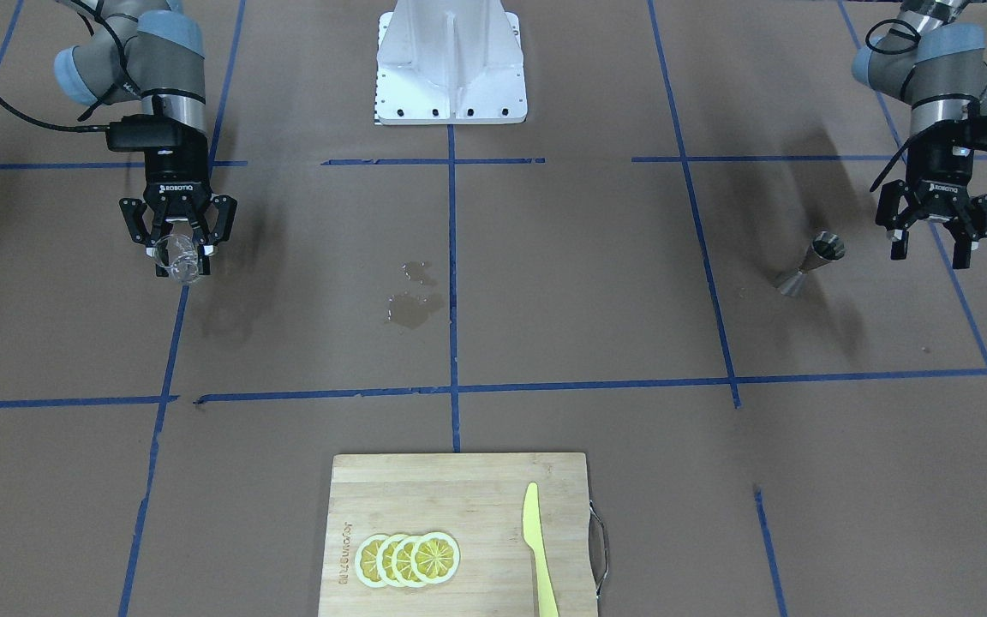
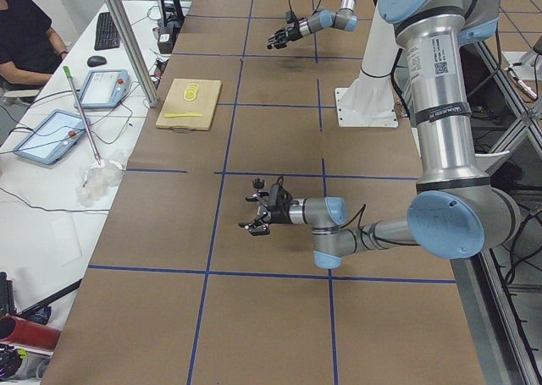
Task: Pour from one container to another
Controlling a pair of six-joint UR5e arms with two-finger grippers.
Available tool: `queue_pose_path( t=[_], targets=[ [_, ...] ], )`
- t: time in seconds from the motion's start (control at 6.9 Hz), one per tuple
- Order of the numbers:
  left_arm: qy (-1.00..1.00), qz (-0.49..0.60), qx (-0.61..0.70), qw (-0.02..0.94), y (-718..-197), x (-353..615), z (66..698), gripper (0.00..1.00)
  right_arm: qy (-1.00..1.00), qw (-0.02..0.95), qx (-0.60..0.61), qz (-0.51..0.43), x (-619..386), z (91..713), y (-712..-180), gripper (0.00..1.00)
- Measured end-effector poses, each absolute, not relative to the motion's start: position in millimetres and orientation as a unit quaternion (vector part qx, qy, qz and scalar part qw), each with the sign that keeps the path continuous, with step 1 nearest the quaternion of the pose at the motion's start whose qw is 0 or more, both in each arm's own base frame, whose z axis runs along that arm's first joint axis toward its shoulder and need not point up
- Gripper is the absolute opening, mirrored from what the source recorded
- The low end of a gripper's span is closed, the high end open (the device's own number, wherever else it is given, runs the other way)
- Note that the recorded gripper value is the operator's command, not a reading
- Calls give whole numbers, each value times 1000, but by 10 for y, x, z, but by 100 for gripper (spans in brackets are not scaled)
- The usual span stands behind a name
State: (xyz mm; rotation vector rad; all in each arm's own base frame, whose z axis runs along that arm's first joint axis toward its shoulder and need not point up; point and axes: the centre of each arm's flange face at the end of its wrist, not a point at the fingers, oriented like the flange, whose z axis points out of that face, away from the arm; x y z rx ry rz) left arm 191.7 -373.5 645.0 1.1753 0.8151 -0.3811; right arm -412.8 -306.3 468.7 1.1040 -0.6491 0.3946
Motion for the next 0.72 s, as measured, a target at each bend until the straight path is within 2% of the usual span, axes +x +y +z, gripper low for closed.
queue_pose_path(
  t=[0.29,0.72],
  targets=[
    [358,-154,525,757,-4401,1836,6164,100,-292,783,516,187,-4264,4893,-2998,0],
    [337,-112,499,791,-4991,1537,5903,100,-299,770,528,197,-4374,5163,-2833,0]
  ],
)
